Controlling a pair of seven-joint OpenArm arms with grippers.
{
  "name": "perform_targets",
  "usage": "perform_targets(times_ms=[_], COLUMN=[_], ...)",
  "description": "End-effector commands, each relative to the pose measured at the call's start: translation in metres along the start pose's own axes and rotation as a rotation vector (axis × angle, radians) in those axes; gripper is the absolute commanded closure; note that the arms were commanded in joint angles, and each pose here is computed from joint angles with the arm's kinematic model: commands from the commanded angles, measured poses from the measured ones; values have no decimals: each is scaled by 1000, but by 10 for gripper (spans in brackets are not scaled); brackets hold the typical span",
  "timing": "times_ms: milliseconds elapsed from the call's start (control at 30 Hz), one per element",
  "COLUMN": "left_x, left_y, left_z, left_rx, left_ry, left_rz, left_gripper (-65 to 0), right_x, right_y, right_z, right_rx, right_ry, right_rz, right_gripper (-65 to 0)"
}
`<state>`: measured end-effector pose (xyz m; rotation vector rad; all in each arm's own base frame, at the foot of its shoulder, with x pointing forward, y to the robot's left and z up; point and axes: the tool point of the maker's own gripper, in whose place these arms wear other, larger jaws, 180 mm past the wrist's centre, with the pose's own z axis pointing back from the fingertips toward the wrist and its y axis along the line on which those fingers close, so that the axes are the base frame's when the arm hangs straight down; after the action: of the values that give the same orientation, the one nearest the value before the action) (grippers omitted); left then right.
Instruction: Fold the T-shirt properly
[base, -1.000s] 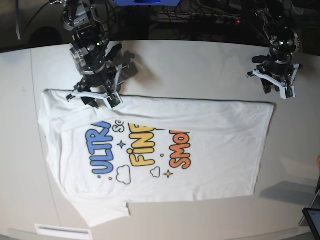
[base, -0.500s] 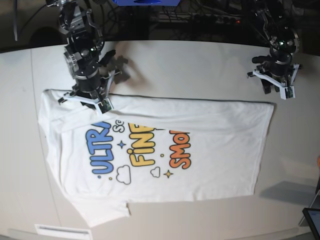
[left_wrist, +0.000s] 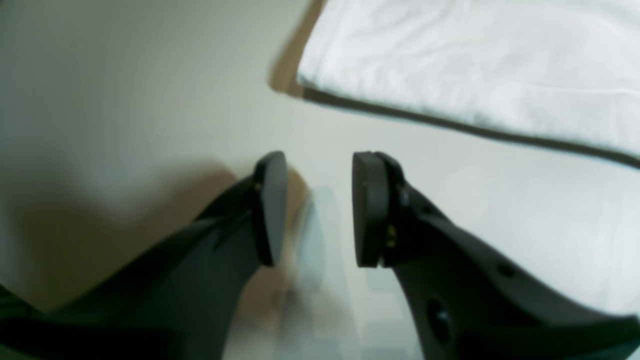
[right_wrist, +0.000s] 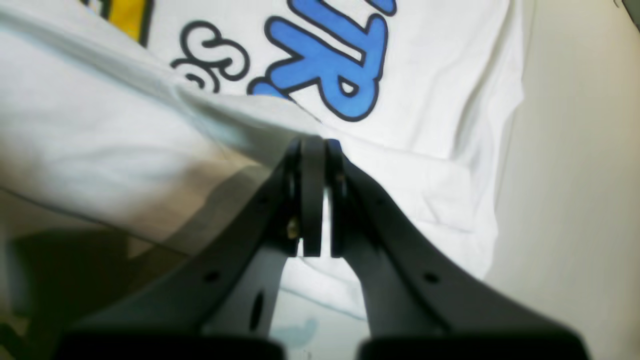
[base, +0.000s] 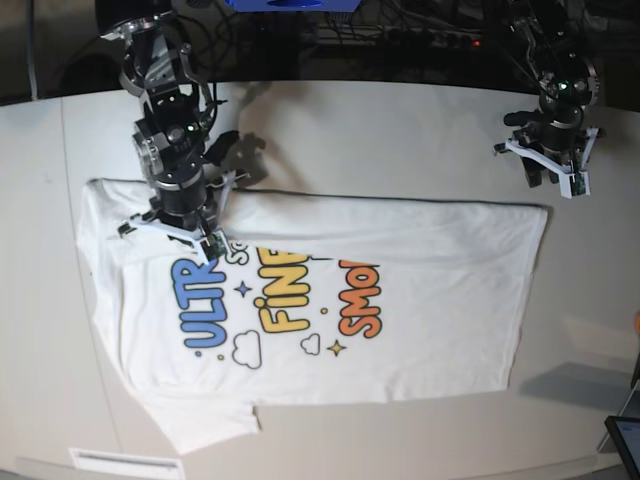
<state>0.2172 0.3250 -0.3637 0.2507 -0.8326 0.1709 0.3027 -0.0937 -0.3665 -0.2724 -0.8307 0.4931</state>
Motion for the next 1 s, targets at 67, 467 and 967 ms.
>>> perform_targets(times_ms=[67, 467, 967], left_x=[12, 12, 2], left_y=[4, 5, 6], left_z=[2, 2, -2], left_rx=[10, 11, 10], left_ry=[-40, -38, -9], left_rz=[-14, -15, -5], left_gripper=[-217, -217, -217], right_x=[29, 45, 61], right_y=[-3, 23, 12], right_z=[2, -20, -51], right_rx=[-15, 38, 22], right_ry=[-73, -75, -85], right_rz=[13, 71, 112], right_gripper=[0, 0, -36])
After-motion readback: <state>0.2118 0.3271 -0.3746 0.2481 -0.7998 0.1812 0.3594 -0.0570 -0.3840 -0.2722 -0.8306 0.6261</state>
